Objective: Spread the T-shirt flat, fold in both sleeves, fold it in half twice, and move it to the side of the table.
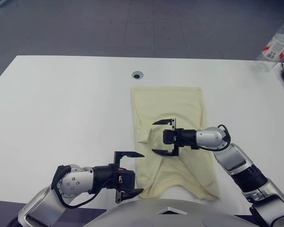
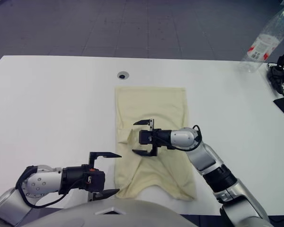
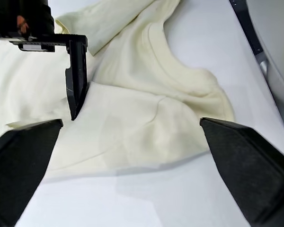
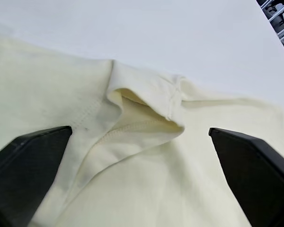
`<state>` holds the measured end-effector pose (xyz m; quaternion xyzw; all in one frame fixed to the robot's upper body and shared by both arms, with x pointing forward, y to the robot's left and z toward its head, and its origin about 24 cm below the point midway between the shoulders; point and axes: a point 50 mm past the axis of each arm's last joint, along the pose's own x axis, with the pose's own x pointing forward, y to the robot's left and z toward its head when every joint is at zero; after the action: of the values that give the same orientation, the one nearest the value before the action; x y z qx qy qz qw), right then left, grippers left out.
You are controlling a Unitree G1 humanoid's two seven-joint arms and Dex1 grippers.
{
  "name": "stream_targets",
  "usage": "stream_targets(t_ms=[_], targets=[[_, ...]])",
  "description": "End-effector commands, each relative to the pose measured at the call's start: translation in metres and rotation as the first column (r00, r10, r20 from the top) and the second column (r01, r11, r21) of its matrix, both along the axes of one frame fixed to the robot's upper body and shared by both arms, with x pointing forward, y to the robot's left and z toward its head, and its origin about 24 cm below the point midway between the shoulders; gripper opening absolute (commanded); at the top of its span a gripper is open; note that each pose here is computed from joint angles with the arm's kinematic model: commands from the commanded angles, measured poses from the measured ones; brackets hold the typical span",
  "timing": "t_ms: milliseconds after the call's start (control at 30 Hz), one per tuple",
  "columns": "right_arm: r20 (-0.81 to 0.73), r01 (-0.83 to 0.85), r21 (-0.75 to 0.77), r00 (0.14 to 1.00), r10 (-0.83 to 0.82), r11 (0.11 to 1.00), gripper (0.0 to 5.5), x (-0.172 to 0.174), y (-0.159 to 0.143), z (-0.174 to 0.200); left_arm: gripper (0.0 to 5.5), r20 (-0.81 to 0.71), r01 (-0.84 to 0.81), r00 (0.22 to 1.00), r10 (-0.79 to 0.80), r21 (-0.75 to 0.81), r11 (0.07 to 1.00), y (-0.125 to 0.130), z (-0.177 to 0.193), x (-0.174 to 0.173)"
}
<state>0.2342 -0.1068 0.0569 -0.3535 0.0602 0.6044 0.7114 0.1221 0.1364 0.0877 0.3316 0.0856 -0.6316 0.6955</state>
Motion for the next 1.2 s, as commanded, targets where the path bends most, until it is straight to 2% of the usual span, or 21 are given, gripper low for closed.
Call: stream_targets(t_ms=[33, 400, 767, 933, 1200], targets=[[-0.008, 0.047, -0.137, 0.999, -0.049, 0.990, 5.39, 0.004, -0.001, -0.031, 5.40, 0.029, -0.002, 1.000, 0.001, 0.026, 1.000, 0.005, 0.005, 0.000], [-0.001, 0.035, -0.113, 0.999, -0.035, 0.993, 5.39, 0.019, 0.007, -0.034, 5.40, 0.039, -0.014, 0.999, 0.010, 0.100, 0.995, 0.014, 0.004, -0.003], [-0.005, 0.043, 0.011, 0.999, -0.043, 0.999, 5.39, 0.016, 0.008, -0.003, 5.40, 0.102, -0.029, 0.995, 0.000, 0.282, 0.959, 0.026, -0.024, 0.006], [0.018, 0.099, 0.080, 0.995, -0.101, 0.992, 5.40, 0.018, 0.003, 0.018, 4.63, 0.088, -0.010, 0.996, -0.015, 0.279, 0.960, 0.022, -0.031, 0.003], [0.054, 0.132, 0.133, 0.989, -0.140, 0.982, 5.40, 0.021, 0.002, 0.039, 3.08, 0.060, 0.042, 0.997, -0.057, 0.235, 0.971, 0.012, -0.031, -0.005]])
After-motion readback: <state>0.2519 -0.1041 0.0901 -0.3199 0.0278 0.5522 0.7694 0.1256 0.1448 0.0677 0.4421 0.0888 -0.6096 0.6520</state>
